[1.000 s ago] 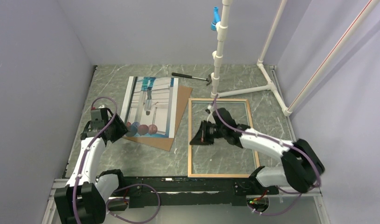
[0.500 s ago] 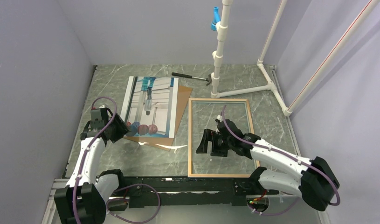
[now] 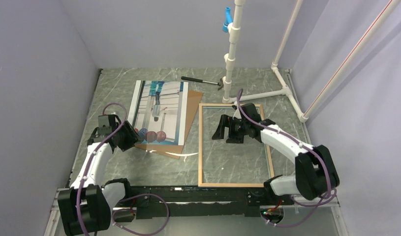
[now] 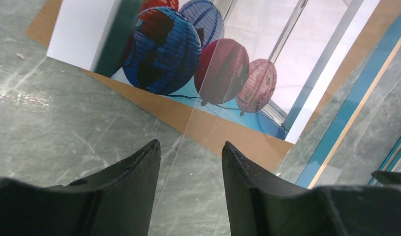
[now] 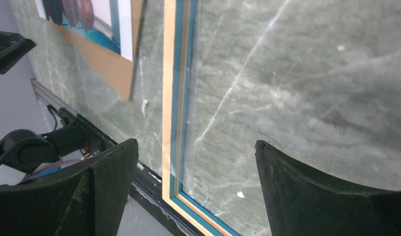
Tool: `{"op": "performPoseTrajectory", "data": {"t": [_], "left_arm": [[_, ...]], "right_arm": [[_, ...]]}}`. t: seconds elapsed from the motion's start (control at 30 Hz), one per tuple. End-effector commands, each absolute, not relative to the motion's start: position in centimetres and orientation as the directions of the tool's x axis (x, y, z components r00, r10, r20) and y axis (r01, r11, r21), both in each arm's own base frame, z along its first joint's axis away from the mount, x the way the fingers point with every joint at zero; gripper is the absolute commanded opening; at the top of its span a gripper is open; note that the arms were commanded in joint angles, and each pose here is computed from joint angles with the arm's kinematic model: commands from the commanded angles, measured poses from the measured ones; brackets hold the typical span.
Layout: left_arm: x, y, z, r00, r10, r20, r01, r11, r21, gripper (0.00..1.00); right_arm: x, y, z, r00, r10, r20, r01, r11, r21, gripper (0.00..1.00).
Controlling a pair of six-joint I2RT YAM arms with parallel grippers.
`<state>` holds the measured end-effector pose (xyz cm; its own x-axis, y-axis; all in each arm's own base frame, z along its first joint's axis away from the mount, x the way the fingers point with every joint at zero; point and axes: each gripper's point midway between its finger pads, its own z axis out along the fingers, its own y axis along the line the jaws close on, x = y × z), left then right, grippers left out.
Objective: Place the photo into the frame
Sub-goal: Move the photo frame item to the center of the board.
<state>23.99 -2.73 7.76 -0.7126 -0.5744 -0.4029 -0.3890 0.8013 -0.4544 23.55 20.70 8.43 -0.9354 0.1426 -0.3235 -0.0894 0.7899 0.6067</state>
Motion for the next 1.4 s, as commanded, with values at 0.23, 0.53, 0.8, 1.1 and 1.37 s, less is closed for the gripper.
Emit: {"op": "performPoseTrajectory", "data": {"t": [0.23,0.53,0.8,1.1,1.37], "left_arm": [[24.5,-4.9,4.6,-0.785,-0.522,-0.332,-0.333,0.809,-0.483,0.51],[24.4,-5.9,2.8,-0.821,-0.491,-0.292,-0.328,0.823,-0.463,0.47],[24.6,-5.8,3.7,-0.817,-0.482,-0.317,-0.313,0.831,-0.459,0.47],[24.6,-5.4,4.8,-0.802,-0.482,-0.352,-0.308,0.839,-0.448,0.47],[24.7,-5.0,5.8,-0.782,-0.482,-0.395,-0.299,0.846,-0.440,0.49]], "right_arm": [[28.0,24.7,8.8,-0.949,0.064,-0.309,-0.212,0.596,0.774,0.83],[30.0,27.4,8.4,-0.964,0.102,-0.244,-0.171,0.462,0.870,0.57],[30.0,28.4,7.8,-0.970,0.108,-0.216,-0.151,0.429,0.891,0.27],[29.0,27.8,7.4,-0.970,0.101,-0.221,-0.153,0.453,0.878,0.00],[26.9,25.8,7.2,-0.966,0.060,-0.250,-0.181,0.535,0.825,0.00]]}}
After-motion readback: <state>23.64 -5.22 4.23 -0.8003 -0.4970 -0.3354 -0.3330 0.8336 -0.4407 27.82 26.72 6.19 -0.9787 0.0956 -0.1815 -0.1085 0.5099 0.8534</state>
